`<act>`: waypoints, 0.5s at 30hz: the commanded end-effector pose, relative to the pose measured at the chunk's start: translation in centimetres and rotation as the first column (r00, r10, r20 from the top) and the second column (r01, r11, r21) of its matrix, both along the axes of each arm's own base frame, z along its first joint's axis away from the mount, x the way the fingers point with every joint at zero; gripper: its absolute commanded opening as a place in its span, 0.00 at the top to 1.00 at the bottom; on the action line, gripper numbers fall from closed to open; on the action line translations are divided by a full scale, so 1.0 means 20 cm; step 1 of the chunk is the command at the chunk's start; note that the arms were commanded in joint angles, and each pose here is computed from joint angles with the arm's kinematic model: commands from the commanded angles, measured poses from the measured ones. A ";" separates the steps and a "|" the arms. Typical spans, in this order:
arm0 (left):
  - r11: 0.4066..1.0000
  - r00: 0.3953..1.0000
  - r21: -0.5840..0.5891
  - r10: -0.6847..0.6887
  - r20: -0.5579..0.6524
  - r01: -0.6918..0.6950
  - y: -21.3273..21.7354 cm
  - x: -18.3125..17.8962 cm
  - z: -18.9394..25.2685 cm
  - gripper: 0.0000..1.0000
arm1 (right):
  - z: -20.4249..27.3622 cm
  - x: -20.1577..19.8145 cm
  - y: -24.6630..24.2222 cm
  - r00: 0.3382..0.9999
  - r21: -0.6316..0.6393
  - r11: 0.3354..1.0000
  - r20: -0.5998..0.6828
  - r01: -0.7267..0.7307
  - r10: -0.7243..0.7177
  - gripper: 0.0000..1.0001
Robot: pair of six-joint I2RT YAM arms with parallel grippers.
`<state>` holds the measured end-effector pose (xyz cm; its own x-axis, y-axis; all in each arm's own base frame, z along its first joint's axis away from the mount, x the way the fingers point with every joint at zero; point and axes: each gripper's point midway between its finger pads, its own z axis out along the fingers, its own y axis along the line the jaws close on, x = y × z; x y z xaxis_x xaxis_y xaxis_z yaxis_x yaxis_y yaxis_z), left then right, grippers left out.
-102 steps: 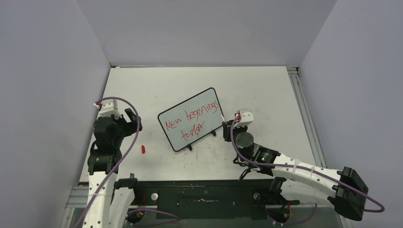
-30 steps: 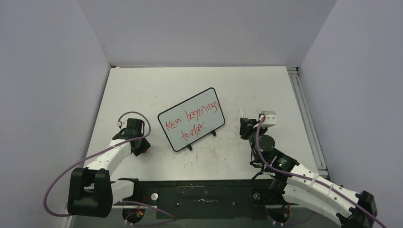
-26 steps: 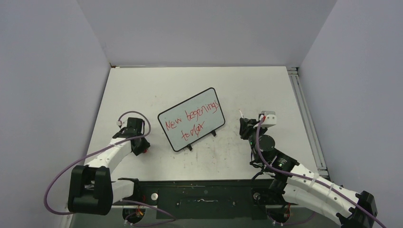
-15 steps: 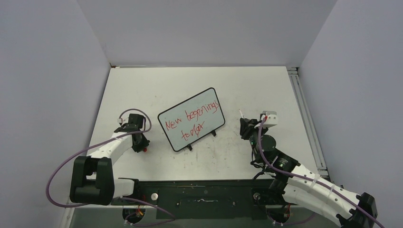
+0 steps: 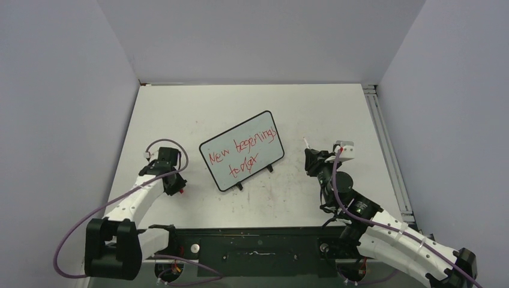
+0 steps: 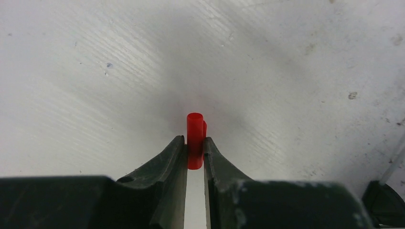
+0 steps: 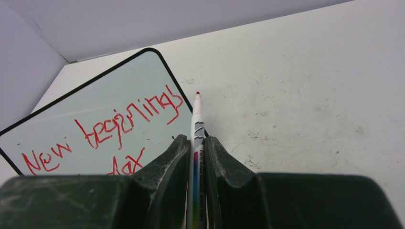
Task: Write a sentence on the whiteboard
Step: Pick up the pen cap from the center of the board, then insert the whiteboard marker without the cap into the pen cap.
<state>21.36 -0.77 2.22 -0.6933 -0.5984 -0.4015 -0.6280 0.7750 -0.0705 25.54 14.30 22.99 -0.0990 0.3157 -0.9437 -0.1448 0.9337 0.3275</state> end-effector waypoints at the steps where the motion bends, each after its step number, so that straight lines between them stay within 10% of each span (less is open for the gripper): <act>1: 0.999 0.992 0.022 0.024 0.126 -0.027 0.04 0.05 0.19 1.00 | 0.00 0.00 0.00 1.000 0.015 1.000 0.003 0.003 -0.003 0.88; 15: 0.953 0.848 0.165 -0.303 0.435 0.256 -0.04 0.22 0.88 1.00 | 0.00 -0.02 0.11 0.991 -0.019 0.991 -0.036 -0.133 0.132 0.90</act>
<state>24.84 -0.79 14.95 -0.5790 -0.4699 -0.6663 -0.4477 0.8662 -0.2219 25.13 15.61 21.87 -0.1580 0.2833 -0.9459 -0.2067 0.9272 0.3123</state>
